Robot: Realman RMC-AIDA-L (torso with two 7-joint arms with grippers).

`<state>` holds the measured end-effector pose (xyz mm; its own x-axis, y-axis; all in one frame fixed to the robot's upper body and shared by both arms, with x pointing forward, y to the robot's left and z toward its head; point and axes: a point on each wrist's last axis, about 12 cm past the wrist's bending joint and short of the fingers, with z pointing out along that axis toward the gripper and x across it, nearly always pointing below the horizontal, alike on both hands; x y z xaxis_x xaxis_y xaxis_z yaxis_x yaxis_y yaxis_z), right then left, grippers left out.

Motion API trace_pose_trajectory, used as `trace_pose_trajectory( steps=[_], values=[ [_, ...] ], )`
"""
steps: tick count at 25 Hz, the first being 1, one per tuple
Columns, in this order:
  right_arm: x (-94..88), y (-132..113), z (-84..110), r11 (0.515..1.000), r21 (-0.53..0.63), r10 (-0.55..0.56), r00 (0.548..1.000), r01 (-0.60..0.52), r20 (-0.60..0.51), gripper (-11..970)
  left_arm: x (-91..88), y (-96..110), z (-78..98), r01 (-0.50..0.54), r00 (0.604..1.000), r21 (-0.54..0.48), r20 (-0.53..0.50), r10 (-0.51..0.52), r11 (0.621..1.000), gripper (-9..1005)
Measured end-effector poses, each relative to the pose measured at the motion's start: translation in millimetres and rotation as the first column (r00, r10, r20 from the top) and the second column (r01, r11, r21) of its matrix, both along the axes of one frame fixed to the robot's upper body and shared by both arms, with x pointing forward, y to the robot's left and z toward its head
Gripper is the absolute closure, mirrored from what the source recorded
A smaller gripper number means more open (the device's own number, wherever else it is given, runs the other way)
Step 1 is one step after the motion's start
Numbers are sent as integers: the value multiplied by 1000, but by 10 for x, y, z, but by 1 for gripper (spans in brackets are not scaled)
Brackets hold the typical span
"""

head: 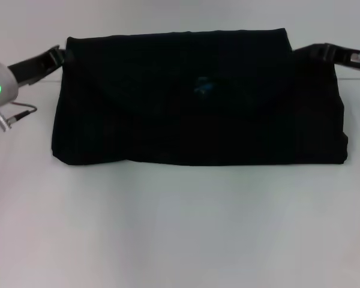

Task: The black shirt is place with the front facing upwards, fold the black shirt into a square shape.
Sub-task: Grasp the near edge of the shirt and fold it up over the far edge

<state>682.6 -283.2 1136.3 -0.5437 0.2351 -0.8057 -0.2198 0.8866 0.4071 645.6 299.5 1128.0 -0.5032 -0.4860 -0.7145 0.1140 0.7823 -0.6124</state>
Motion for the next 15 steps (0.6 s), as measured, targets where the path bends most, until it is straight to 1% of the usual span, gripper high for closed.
trace_pose_trajectory(
  steps=[4,5,7,11,15],
  values=[
    [48,102,7,999,-50,12,1000,-12,9,884,51,-60,-1,-20,1000,35,6,20,999,976],
    [65,145,-6,996,-84,13,1000,-12,11,884,57,-83,-9,-19,1000,46,5,18,999,976],
    [73,159,-9,995,-96,11,1000,-10,13,884,61,-97,-11,-22,1000,61,8,22,998,976],
    [99,185,17,994,-110,9,1000,-6,23,885,63,-70,56,-42,998,79,39,39,996,976],
    [126,216,49,993,-116,14,999,-10,31,878,84,-98,74,-25,999,93,41,22,995,976]
  ],
)
